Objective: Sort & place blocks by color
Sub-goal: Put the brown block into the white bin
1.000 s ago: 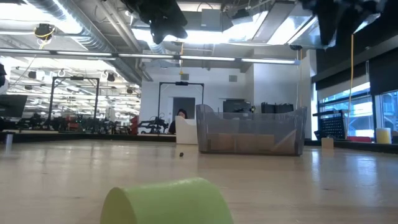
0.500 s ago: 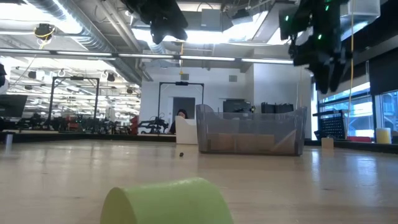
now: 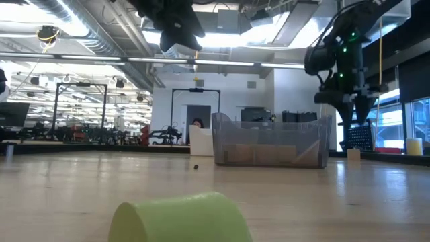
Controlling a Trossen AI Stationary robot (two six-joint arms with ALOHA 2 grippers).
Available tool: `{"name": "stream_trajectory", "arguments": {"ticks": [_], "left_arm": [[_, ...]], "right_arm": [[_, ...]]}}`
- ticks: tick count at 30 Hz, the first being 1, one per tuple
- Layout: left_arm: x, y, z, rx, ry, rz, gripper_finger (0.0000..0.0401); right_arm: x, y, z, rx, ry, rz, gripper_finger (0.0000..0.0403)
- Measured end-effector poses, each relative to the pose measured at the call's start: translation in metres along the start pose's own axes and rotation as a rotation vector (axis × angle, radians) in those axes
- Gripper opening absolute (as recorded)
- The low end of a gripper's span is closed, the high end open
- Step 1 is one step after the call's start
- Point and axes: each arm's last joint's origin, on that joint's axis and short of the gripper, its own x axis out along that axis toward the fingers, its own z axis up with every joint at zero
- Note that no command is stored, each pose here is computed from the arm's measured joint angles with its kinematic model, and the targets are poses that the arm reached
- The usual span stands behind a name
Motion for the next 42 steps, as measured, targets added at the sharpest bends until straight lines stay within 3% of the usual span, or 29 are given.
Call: {"name": "stream_trajectory", "arguments": {"ticks": [13,24,30,42], "left_arm": [[-0.001,0.007,0.001,-0.038,-0.005,0.021,0.0186],[-0.001,0.007,0.001,-0.038,-0.005,0.021,0.0186],[-0.001,0.007,0.001,-0.038,-0.005,0.021,0.0186],[-0.001,0.007,0.001,-0.038,-0.005,0.021,0.0186]], "right_arm": [[0.041,0.000,0.023,0.068,0.057,-0.062,0.0189],[0.069,0.000,0.035,0.078,0.134,-0.008,0.0189],[0.071,0.002,0.039,-0.018,0.141,0.013,0.0189],[0.060,0.021,0.045,-0.243,0.116,0.221,0.0189]]}}
